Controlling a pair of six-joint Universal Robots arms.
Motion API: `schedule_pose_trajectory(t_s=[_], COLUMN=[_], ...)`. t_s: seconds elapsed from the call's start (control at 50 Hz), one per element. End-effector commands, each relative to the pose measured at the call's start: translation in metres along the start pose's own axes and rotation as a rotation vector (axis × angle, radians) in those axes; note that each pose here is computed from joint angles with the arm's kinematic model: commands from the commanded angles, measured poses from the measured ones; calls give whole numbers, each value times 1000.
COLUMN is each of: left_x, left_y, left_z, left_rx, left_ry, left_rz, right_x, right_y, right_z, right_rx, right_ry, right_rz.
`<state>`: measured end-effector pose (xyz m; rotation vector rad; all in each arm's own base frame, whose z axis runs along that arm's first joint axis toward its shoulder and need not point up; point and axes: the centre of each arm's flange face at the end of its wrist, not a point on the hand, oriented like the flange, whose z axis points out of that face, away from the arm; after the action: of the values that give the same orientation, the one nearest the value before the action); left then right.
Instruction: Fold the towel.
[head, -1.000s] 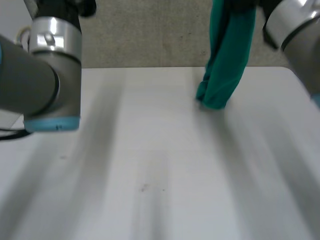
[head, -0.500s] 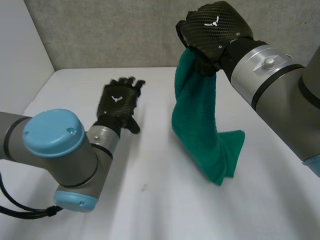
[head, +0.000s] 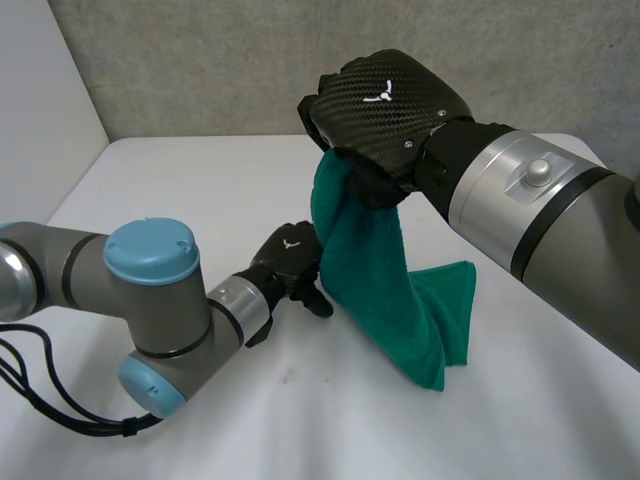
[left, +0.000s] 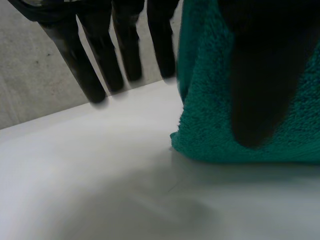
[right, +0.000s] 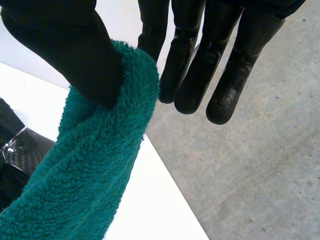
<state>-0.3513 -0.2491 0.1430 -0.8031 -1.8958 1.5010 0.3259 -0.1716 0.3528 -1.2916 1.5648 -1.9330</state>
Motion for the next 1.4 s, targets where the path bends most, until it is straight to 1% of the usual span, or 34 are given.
schedule_pose_trajectory(t_s=[0.02, 0.06, 0.08, 0.1, 0.16, 0.18, 0.24, 0.28, 0.34, 0.4, 0.42, 0.44, 0.46, 0.48, 0.5, 0.54, 0.56, 0.62, 0.64, 0.66, 0.74, 0.76, 0.84, 0.9, 0.96, 1.0, 1.02, 1.06, 1.08, 1.16, 1.22, 1.28, 1.36, 1.4], left_x=[-10, -20, -24, -33, -45, -49, -49, -47, -44, -41, -41, -40, -38, -30, -30, -10, -10, 32, 38, 49, 79, 89, 101, 103, 94, 78, 59, 36, 15, -29, -46, -52, -55, -55], left_y=[-18, -29, -37, -55, -83, -102, -131, -159, -183, -190, -192, -193, -190, -175, -175, -140, -140, -84, -74, -60, -37, -33, -31, -35, -42, -46, -51, -56, -61, -68, -64, -53, -44, -39], left_z=[12, 13, 13, 10, 5, 2, -4, -13, -24, -29, -33, -37, -42, -47, -47, -53, -53, -77, -81, -89, -103, -107, -109, -108, -102, -96, -91, -85, -81, -73, -68, -62, -49, -38], left_rx=[78, 118, 143, 196, 288, 353, 448, 530, 603, 624, 628, 631, 617, 556, 556, 407, 406, 151, 112, 53, -12, -23, -29, -18, 7, 22, 38, 56, 72, 103, 91, 62, 48, 48], left_ry=[-65, -136, -171, -249, -346, -388, -409, -416, -426, -441, -460, -481, -503, -507, -507, -469, -468, -374, -359, -330, -242, -212, -147, -117, -140, -186, -243, -306, -361, -469, -506, -513, -486, -444], left_rz=[20, 25, 28, 32, 34, 40, 48, 55, 60, 54, 48, 42, 29, 19, 19, 13, 13, 22, 25, 22, -39, -82, -169, -180, -187, -193, -200, -206, -207, -205, -211, -216, -218, -217], right_x=[21, 35, 51, 56, 69, 73, 90, 100, 118, 127, 127, 130, 133, 134, 135, 129, 127, 112, 112, 98, 78, 75, 65, 61, 58, 56, 55, 54, 54, 50, 49, 44, 36, 33], right_y=[6, 14, 20, 23, 35, 35, 28, 21, 5, -5, -5, -10, -12, -14, -14, -10, -8, 3, 3, 9, 17, 20, 27, 24, 19, 16, 15, 12, 11, 5, 0, -2, -4, -6], right_z=[3, 6, 8, 11, 31, 36, 55, 63, 76, 82, 82, 84, 86, 87, 88, 91, 93, 99, 99, 101, 102, 102, 96, 85, 75, 66, 64, 57, 55, 43, 35, 29, 20, 16], right_rx=[-32, -63, -83, -95, -110, -104, -53, -9, 115, 204, 205, 247, 285, 311, 320, 317, 313, 290, 290, 271, 236, 225, 185, 162, 152, 140, 139, 133, 134, 133, 143, 144, 151, 157], right_ry=[84, 139, 197, 219, 269, 284, 358, 403, 492, 535, 535, 552, 569, 579, 582, 554, 540, 467, 467, 387, 272, 252, 201, 187, 175, 168, 166, 164, 161, 143, 134, 114, 73, 57], right_rz=[-5, -3, -5, -5, -5, -6, -24, -37, -53, -64, -64, -71, -77, -79, -78, -65, -61, -40, -40, -9, 41, 49, 66, 65, 61, 58, 57, 52, 52, 49, 46, 50, 50, 47])
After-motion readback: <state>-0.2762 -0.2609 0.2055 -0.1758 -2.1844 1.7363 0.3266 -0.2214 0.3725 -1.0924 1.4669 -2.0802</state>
